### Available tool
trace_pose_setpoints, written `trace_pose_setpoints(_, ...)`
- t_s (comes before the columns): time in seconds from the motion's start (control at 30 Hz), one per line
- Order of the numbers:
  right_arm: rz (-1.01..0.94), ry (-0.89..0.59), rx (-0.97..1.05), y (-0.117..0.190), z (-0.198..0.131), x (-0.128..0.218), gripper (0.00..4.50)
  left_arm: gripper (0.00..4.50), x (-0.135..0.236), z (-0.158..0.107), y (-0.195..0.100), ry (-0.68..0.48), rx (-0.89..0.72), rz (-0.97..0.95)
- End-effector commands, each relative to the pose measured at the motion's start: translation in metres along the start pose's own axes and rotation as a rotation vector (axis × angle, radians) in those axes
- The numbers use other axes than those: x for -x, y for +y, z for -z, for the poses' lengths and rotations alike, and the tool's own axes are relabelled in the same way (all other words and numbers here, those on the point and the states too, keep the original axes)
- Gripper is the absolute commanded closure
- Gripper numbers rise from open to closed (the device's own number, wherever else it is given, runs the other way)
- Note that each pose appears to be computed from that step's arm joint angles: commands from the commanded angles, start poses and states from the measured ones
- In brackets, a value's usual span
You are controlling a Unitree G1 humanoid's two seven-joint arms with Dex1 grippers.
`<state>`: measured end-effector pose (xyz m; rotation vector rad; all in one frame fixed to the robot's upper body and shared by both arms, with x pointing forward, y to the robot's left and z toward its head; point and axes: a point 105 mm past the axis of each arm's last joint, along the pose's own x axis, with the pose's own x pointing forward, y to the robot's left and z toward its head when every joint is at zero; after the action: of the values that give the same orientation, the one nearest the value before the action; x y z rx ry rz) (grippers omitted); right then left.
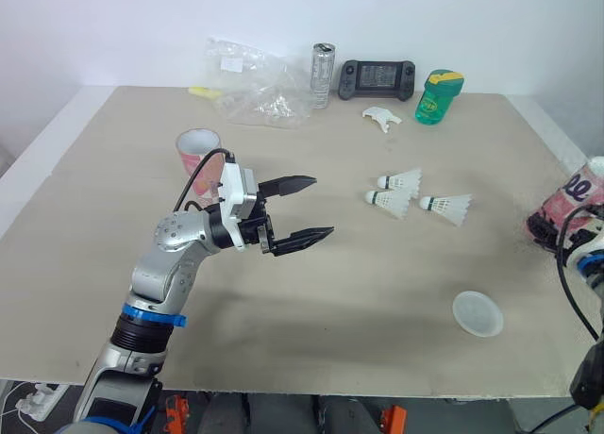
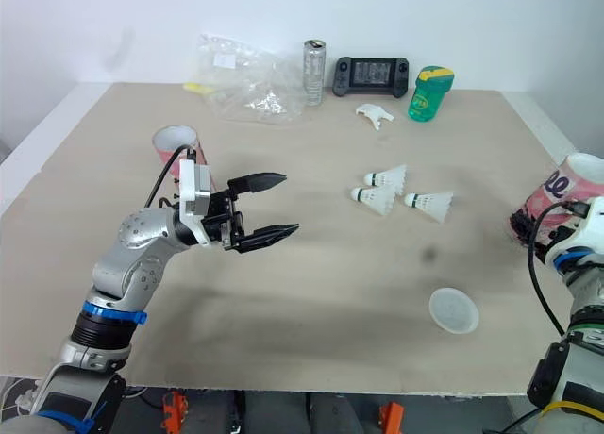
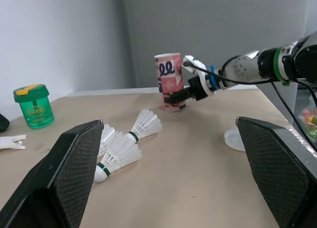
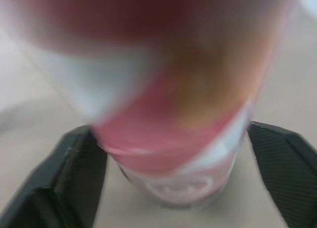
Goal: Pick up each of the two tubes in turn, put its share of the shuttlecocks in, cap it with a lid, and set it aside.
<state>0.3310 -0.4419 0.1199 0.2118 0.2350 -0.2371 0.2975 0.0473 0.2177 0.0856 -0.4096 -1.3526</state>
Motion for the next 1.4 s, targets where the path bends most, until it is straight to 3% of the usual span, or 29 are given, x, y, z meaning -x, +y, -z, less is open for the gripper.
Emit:
trace_pose_setpoints(0.03,-0.009,-0.036,0.001,-0.004,-0.014,0.006,0.04,0.0,0.001,-0.01,0.0,-0.02,-0.034,-0.002)
trace_pose_setpoints(0.33,-0.047,0.024,0.047,-0.01,-0.009,0.021,0.04,0.0,0.007,-0.004,-0.001,0.003,-0.006,-0.004)
trace_pose_setpoints(0.53,-0.217,0.113,0.141,-0.003,0.001,0.059,0.04,0.0,0.044,0.042,0.005,0.268,0.087,-0.161)
trace_pose_setpoints(0.7,-0.519,0.035,0.23,0.064,-0.027,0.089,0.04,0.0,0.081,0.063,-0.007,0.382,0.178,-0.322)
trace_pose_setpoints(0.97,-0.915,-0.021,0.49,0.196,-0.029,0.102,0.04,0.0,0.139,0.065,0.009,0.335,0.237,-0.826)
trace_pose_setpoints(1.1,-1.084,-0.076,0.513,0.252,-0.018,0.106,0.04,0.0,0.174,0.076,0.018,0.409,0.164,-1.04)
trace_pose_setpoints(1.17,-1.126,-0.107,0.54,0.269,-0.011,0.107,0.04,0.0,0.18,0.079,0.023,0.41,0.171,-1.068)
trace_pose_setpoints(1.4,-1.226,-0.084,0.543,0.289,0.017,0.112,0.04,0.0,0.169,0.08,0.046,0.414,0.103,-0.976)
